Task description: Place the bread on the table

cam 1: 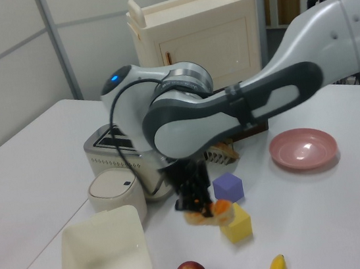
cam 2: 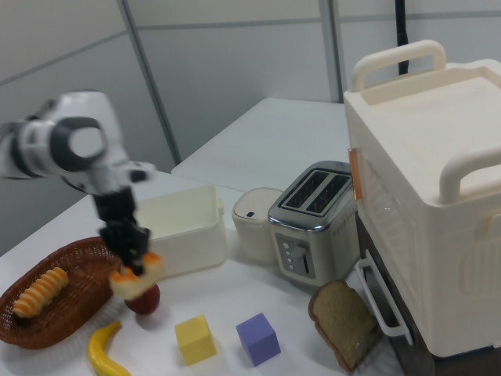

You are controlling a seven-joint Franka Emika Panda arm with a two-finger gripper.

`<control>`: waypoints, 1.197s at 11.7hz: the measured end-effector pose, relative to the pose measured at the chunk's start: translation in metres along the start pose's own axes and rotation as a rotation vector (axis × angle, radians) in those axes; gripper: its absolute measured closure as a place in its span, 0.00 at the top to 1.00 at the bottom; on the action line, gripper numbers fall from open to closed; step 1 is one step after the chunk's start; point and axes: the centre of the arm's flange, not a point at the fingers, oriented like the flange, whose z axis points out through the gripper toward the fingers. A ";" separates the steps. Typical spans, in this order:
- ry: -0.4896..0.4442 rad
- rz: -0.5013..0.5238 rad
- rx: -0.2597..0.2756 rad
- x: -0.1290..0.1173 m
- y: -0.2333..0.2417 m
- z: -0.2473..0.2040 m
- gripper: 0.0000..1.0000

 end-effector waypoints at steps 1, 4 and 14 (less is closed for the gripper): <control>-0.025 0.027 0.005 0.012 0.029 0.018 0.40; 0.001 0.107 0.020 0.031 0.078 0.031 0.86; 0.182 0.273 0.213 -0.032 0.265 -0.044 1.00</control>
